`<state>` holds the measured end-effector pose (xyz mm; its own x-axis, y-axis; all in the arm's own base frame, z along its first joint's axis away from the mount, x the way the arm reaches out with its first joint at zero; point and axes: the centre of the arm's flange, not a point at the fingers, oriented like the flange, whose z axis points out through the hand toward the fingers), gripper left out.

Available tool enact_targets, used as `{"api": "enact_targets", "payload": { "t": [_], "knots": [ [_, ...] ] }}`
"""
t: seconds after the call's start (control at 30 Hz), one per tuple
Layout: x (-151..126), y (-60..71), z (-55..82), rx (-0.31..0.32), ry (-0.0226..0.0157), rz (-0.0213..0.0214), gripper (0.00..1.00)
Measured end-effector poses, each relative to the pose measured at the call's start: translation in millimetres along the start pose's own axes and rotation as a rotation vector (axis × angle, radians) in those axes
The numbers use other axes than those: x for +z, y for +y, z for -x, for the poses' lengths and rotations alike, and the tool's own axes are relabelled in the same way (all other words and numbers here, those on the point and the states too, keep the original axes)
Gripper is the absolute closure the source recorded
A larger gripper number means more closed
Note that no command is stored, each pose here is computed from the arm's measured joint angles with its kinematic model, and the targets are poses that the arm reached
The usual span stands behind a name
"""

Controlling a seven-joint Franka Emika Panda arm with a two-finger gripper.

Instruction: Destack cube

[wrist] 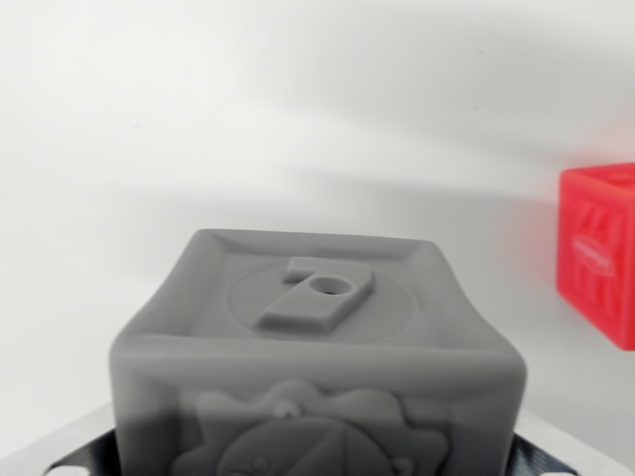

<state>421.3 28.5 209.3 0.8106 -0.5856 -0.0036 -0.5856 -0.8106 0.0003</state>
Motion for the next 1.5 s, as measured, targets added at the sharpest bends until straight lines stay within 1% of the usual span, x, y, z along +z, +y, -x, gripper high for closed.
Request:
{"api": "enact_targets", "payload": {
  "t": [0.8,1.0,1.5],
  "knots": [
    [8.4,-27.0,33.0,0.066,-0.0004,0.0009,1.00],
    [10.2,-33.2,40.3,0.081,0.0008,0.0001,1.00],
    [15.3,-47.4,57.8,0.115,0.0008,0.0013,1.00]
  ]
}}
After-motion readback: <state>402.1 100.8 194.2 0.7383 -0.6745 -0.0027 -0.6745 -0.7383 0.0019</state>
